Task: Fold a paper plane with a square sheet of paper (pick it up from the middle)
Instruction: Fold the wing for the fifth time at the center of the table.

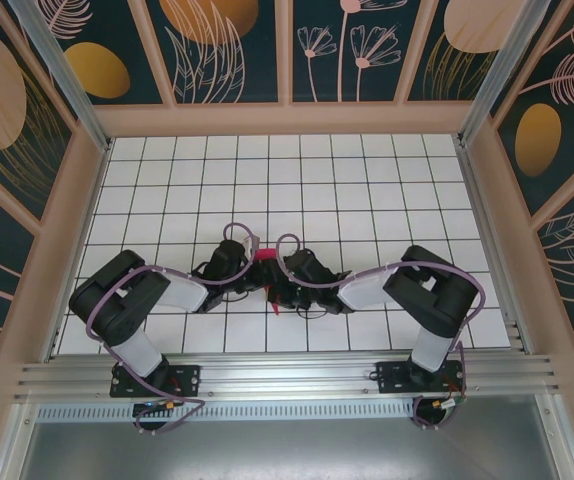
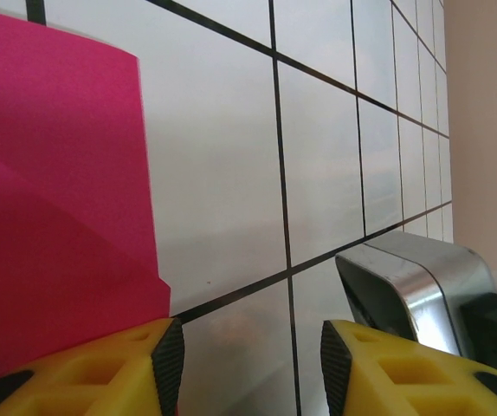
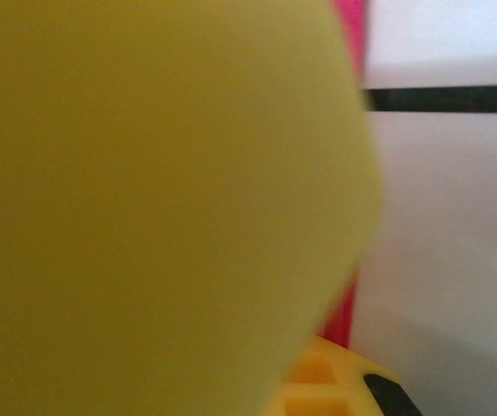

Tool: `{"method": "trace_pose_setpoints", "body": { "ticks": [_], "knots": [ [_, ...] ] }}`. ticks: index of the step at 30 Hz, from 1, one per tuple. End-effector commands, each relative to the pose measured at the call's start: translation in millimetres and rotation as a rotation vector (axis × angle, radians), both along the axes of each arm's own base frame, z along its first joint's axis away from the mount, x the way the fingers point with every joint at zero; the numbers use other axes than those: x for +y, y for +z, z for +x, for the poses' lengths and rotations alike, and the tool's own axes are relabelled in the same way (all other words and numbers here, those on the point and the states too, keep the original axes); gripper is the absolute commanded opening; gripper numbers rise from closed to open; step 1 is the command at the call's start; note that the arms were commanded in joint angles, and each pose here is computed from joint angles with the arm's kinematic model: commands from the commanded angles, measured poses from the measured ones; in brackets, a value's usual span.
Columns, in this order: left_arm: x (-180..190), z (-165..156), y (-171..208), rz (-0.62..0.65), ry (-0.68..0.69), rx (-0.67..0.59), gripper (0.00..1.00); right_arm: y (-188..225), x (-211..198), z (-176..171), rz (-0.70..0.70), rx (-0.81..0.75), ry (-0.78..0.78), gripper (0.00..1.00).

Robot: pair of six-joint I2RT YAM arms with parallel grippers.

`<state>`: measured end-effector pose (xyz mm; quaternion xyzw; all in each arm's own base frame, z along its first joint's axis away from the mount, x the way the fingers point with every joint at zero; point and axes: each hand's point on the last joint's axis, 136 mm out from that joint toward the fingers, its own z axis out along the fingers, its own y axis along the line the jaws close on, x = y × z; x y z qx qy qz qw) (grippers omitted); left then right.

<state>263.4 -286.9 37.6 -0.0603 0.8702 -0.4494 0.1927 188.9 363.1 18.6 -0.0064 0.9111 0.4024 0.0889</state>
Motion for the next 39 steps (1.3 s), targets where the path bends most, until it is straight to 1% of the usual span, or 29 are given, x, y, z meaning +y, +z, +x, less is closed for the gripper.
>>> {"method": "trace_pose_setpoints", "body": {
  "ticks": [1,4,9,19,21,24,26,29,34,36,39],
  "knots": [
    [3,-3,-13,0.034,0.001,0.044,0.49,-30,-18,-26,-0.07,0.094,0.008,0.0],
    [5,-2,-15,0.05,0.018,0.05,0.49,-37,-29,-42,-0.091,0.124,0.027,0.0],
    [10,-2,-23,0.078,0.039,0.075,0.47,-35,-32,-65,-0.096,0.146,0.105,0.0],
    [13,-2,-29,0.09,0.06,0.104,0.45,-31,-32,-84,-0.086,0.156,0.172,0.0],
    [13,-2,-29,0.091,0.059,0.105,0.45,-26,-30,-94,-0.067,0.155,0.215,0.0],
    [13,-2,-29,0.095,0.06,0.106,0.45,-29,-34,-102,-0.101,0.157,0.239,0.0],
    [12,-2,-28,0.091,0.057,0.103,0.45,-30,-37,-105,-0.096,0.168,0.242,0.0],
    [12,-2,-28,0.089,0.059,0.104,0.45,-29,-40,-103,-0.109,0.162,0.227,0.0],
    [11,-2,-27,0.082,0.056,0.106,0.45,-11,-32,-93,-0.074,0.113,0.219,0.0],
    [10,-3,-25,0.07,0.05,0.105,0.46,2,-27,-84,-0.056,0.064,0.207,0.0],
    [9,-3,-22,0.066,0.048,0.102,0.46,28,-16,-65,0.014,-0.01,0.172,0.0]
  ]
}}
